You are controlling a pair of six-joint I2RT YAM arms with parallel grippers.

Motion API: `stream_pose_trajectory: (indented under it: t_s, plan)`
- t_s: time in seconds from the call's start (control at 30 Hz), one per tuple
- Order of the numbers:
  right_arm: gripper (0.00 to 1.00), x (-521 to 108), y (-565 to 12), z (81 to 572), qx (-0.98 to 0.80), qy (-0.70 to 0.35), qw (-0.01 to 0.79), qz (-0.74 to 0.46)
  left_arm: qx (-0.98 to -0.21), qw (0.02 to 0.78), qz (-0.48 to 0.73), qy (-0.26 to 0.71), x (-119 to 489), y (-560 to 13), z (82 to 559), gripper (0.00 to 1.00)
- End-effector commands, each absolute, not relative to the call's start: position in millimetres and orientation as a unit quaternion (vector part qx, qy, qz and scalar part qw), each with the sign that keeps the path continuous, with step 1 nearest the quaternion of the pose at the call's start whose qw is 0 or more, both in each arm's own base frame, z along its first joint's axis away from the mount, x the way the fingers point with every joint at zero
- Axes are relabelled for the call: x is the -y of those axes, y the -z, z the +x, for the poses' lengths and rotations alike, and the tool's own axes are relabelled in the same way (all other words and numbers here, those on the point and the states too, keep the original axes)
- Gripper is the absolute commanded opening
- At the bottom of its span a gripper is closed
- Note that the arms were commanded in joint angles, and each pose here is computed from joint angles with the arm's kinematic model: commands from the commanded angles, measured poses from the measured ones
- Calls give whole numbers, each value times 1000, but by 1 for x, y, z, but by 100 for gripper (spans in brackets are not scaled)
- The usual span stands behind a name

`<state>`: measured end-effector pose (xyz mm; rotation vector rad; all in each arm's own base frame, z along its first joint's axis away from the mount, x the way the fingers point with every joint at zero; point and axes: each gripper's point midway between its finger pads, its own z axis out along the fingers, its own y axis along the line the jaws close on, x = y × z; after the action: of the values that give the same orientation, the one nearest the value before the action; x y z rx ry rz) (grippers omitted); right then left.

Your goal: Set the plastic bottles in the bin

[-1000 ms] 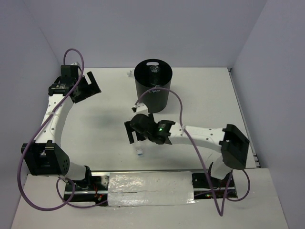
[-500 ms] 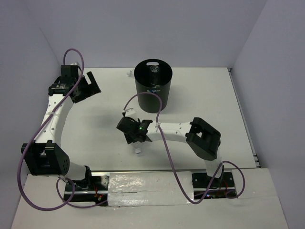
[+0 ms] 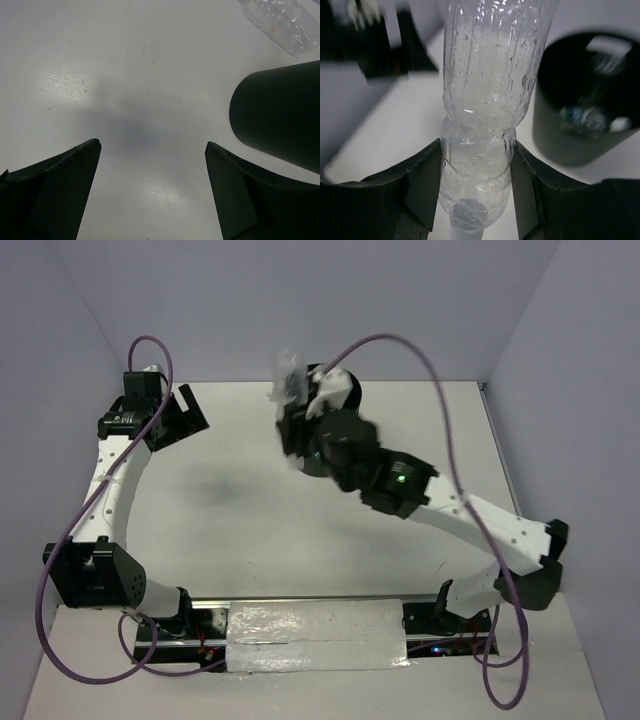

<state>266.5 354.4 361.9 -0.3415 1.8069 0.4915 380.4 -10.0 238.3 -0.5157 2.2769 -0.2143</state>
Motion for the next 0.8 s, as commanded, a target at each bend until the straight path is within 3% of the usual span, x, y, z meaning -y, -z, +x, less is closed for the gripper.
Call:
stream_pose_trajectory:
  t_s: [0.0,0.13,0.3,0.63,0.77]
  plan:
    - [51,-289,-463,307,-679,-142,719,-39,-879,424,-198,91,11,-268,385,99]
    - [53,-239,-493,347,-620,-65,781,34,-880,423,-196,89,10,-269,383,99]
    - [53,-224,-491,389,-587,-27,805,83,-882,421,-194,86,10,-269,382,99]
    - [54,-262,-425,450,-611,34,789,46,-887,413,-189,81,9,-264,386,99]
    - [60,-274,-396,459,-632,30,774,33,-889,410,-188,80,9,-262,387,99]
